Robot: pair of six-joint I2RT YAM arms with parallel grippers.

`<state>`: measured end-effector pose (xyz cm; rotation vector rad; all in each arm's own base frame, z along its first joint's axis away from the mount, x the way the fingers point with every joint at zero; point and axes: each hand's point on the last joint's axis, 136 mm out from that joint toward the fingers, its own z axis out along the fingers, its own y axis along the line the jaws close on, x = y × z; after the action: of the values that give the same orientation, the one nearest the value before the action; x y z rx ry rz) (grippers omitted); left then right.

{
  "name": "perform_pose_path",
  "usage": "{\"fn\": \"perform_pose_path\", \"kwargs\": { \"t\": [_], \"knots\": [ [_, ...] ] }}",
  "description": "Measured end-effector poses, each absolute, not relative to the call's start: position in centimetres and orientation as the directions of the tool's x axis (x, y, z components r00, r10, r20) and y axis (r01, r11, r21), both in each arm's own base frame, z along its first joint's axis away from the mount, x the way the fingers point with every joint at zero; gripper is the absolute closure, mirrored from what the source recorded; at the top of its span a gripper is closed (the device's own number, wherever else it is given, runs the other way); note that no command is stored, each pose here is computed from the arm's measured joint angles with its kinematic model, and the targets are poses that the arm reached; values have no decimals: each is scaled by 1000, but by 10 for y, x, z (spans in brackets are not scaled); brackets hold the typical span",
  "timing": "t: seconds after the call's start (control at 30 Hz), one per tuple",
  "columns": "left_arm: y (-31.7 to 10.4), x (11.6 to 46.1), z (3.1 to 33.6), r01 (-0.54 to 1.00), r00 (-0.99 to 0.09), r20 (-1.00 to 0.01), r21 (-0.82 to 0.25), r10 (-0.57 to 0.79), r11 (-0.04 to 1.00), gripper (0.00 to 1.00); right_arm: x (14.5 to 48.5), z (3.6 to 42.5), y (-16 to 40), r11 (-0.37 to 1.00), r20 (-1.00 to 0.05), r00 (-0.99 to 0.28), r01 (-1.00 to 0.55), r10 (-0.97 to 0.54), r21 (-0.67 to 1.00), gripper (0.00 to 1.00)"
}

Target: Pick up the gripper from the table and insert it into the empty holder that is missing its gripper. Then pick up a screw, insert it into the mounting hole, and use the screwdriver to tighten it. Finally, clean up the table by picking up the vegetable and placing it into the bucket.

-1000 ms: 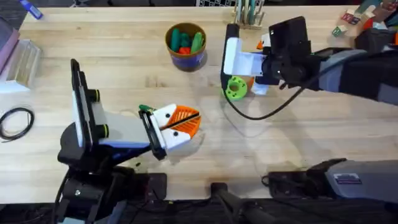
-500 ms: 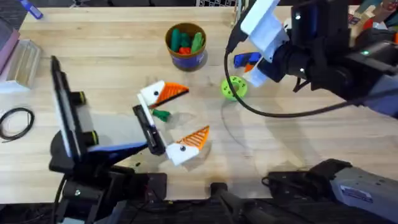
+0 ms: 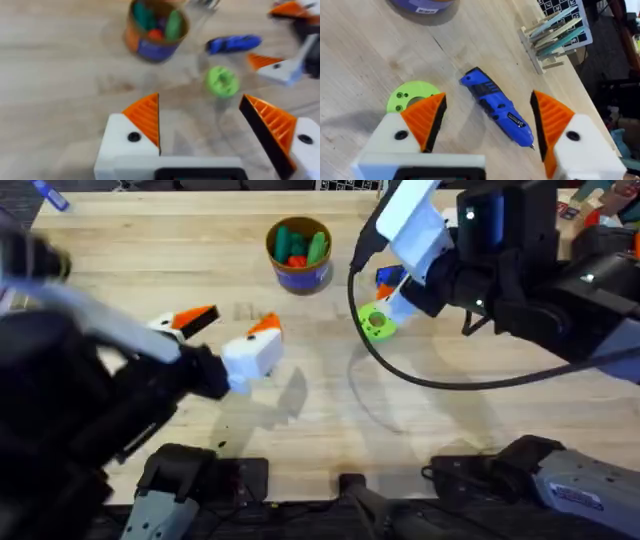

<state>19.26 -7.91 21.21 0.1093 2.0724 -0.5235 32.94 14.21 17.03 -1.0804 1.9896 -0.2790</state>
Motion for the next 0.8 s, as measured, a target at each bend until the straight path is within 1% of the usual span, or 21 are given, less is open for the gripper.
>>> {"fn": "perform_pose_path", "kwargs": {
  "t": [0.13,0.23,0.33,0.4,0.47,0.5,0.57,0.63,0.7,0.8],
  "knots": [
    [-67,202,195,142,-699,-705,-300,-119,943,15,329,170,142,607,-567,-283,-589,-773,-533,10],
    [-67,209,182,44,-804,-572,-327,-161,944,15,329,170,142,607,-567,-284,-589,-773,-534,10],
    [-76,217,170,-13,-864,-464,-373,-198,928,15,329,170,142,607,-567,-284,-589,-773,-533,10],
    [-83,215,158,-53,-901,-373,-409,-220,911,15,329,170,142,607,-567,-284,-589,-773,-533,11],
    [-87,213,145,-104,-927,-288,-422,-241,901,15,329,170,142,607,-567,-284,-589,-773,-533,10],
    [-86,213,139,-142,-931,-250,-420,-264,896,15,329,170,142,608,-567,-284,-589,-773,-533,10],
    [-82,209,124,-285,-922,-139,-393,-363,874,15,329,170,142,607,-567,-284,-589,-773,-533,10],
    [-75,204,108,-453,-872,-30,-330,-489,828,15,329,170,142,607,-567,-284,-589,-773,-533,10],
    [-72,208,95,-554,-819,19,-285,-574,782,15,329,170,142,608,-567,-284,-589,-773,-533,11],
    [-69,217,77,-648,-755,63,-231,-653,726,15,329,170,142,608,-567,-284,-589,-773,-533,10]
  ]
}}
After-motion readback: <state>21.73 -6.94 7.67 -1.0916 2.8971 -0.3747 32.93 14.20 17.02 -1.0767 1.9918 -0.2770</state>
